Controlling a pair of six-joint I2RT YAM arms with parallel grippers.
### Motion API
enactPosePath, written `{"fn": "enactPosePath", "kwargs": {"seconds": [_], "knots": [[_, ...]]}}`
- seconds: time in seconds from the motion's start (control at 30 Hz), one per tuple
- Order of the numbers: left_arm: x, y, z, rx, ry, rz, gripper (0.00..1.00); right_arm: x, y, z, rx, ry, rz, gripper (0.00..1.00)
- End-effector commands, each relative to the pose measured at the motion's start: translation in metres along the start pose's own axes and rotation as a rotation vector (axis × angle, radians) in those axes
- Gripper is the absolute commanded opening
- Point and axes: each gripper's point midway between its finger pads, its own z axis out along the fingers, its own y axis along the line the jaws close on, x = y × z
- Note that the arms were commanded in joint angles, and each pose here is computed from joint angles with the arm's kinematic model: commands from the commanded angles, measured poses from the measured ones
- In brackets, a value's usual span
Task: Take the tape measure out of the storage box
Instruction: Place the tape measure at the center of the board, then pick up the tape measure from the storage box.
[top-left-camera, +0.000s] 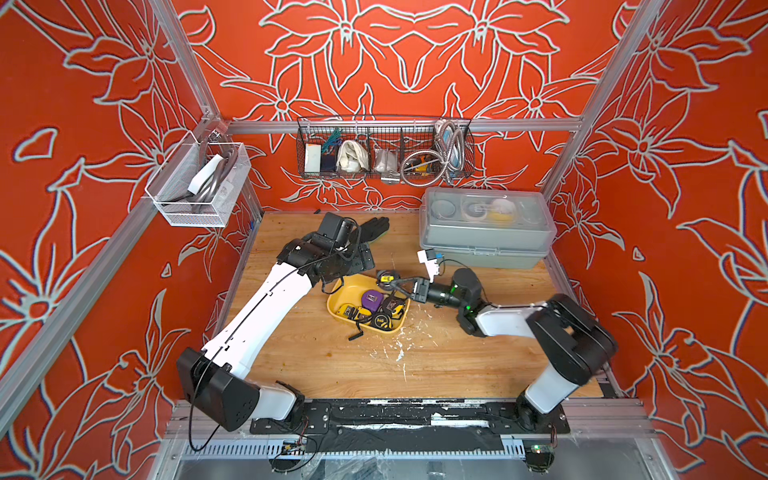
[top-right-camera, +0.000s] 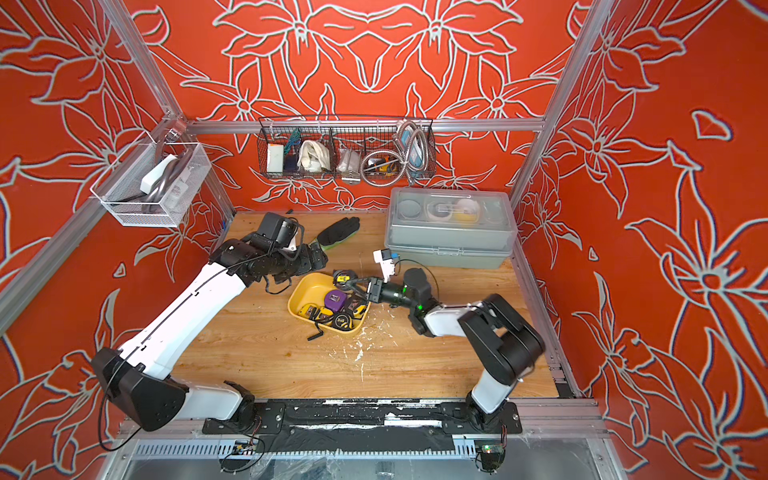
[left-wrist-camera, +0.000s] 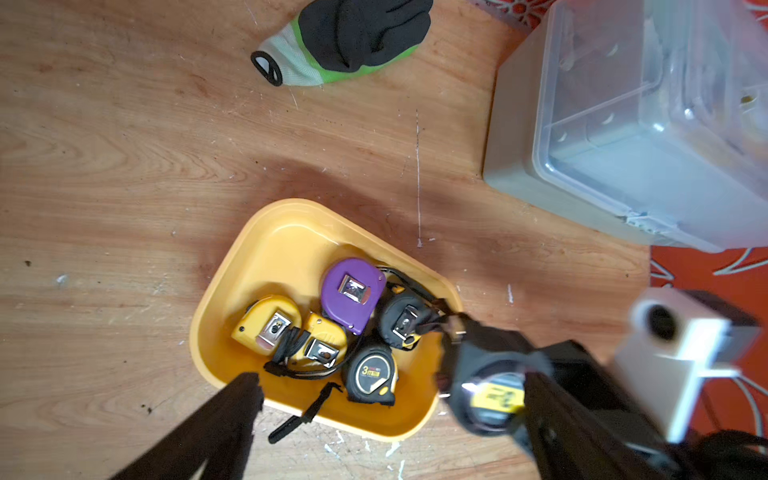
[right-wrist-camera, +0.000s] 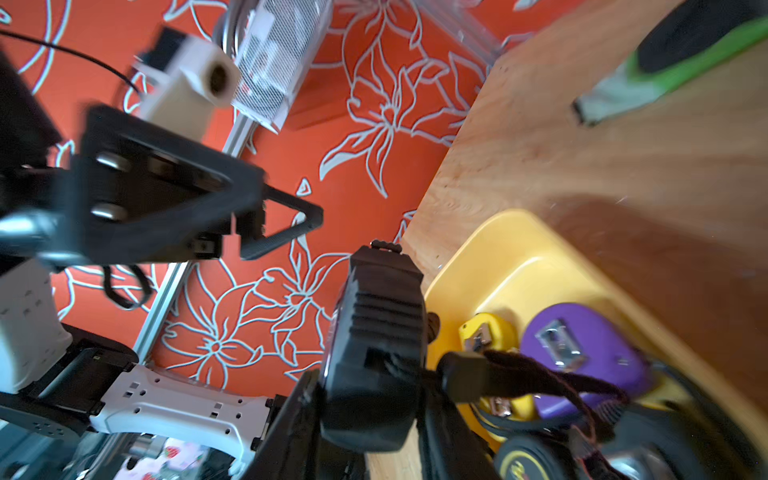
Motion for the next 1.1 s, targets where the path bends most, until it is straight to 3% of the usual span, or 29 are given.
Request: {"fn": "enactPosePath", "kwargs": {"seconds": [0.0, 0.17, 0.37, 0.6, 0.97, 1.07], "knots": [[0.022, 0.013, 0.028, -0.062, 0.119, 0.1, 0.99, -0.018, 0.004, -0.038, 0.095, -0.025, -0.093, 0.03], [0.059, 0.02, 0.08, -0.081, 0.316, 0.139, 0.99, -0.034, -0.025, -0.107, 0.363, -0.051, -0.111, 0.03], [0.078, 0.021, 0.122, -0.146, 0.436, 0.207, 0.99, -0.006, -0.098, -0.151, 0.467, -0.044, 0.114, 0.02], [0.085, 0.028, 0.15, -0.239, 0.485, 0.277, 0.99, 0.017, -0.137, -0.157, 0.492, 0.032, 0.203, 0.04], [0.099, 0.044, 0.172, -0.31, 0.521, 0.235, 0.99, 0.044, -0.169, -0.159, 0.558, 0.145, 0.267, 0.09], [0.099, 0.043, 0.177, -0.31, 0.519, 0.219, 0.99, 0.046, -0.176, -0.16, 0.574, 0.156, 0.283, 0.15]]}}
